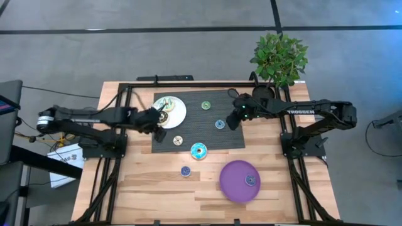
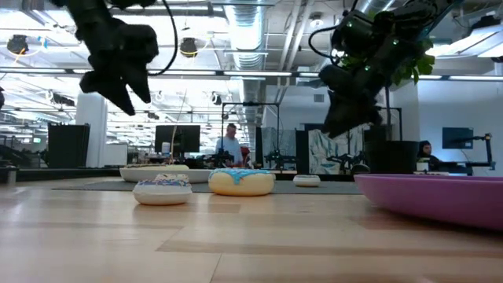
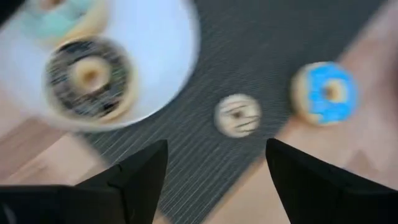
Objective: Pick & Place donuts
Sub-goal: Put the small green donut on the purple plate
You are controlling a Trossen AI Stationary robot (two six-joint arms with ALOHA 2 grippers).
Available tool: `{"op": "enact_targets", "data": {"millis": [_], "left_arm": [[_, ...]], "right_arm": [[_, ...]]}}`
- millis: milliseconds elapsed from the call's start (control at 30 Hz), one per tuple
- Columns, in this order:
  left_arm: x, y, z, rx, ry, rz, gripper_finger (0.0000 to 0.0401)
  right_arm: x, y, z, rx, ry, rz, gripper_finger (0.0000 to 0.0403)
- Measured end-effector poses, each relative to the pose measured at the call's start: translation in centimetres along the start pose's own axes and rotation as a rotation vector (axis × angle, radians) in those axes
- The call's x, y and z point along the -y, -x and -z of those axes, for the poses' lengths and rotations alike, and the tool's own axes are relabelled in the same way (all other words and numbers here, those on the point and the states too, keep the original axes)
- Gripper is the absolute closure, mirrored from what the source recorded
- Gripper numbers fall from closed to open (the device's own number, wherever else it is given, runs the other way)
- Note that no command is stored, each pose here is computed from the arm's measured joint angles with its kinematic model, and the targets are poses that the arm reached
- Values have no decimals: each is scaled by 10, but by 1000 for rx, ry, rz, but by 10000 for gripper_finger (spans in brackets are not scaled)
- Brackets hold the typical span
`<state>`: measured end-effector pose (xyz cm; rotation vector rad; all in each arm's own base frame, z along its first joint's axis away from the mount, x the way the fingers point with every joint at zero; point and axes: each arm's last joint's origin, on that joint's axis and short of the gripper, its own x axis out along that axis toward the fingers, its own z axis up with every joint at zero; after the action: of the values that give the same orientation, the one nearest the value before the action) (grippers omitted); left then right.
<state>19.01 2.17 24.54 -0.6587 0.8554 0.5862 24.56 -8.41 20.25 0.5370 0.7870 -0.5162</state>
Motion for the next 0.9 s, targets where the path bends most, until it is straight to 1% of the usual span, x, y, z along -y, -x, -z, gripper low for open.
{"op": "enact_targets", "data": {"millis": [100, 167, 267, 367, 400, 467, 500, 567, 633, 767, 900], "left_arm": [[2, -1, 14, 107, -67, 140, 136], [-1, -1, 21, 155, -82, 196, 136], [-11, 0, 32, 182, -83, 222, 136], [-22, 3, 41, 195, -92, 248, 136], [-25, 5, 44, 195, -104, 254, 136], [-30, 9, 48, 208, -125, 263, 136], [-33, 12, 49, 218, -139, 265, 136], [-37, 17, 51, 250, -174, 269, 136], [-41, 23, 53, 287, -215, 266, 136], [-49, 34, 55, 364, -274, 252, 136], [-57, 43, 58, 425, -298, 233, 136]], "right_arm": [[-3, 0, -6, 59, -2, -28, 285], [-5, 1, -10, 100, -3, -51, 285], [-11, 3, -22, 220, -11, -122, 285], [-19, 10, -40, 383, -13, -201, 285], [-22, 14, -48, 428, -8, -204, 285], [-33, 18, -67, 492, 28, -162, 285], [-39, 17, -75, 487, 47, -125, 285], [-46, 12, -91, 425, 75, -40, 285], [-57, 3, -113, 378, 78, 10, 285], [-60, -33, -137, 120, 33, 138, 283], [-52, -66, -152, -133, -20, 258, 271]]}}
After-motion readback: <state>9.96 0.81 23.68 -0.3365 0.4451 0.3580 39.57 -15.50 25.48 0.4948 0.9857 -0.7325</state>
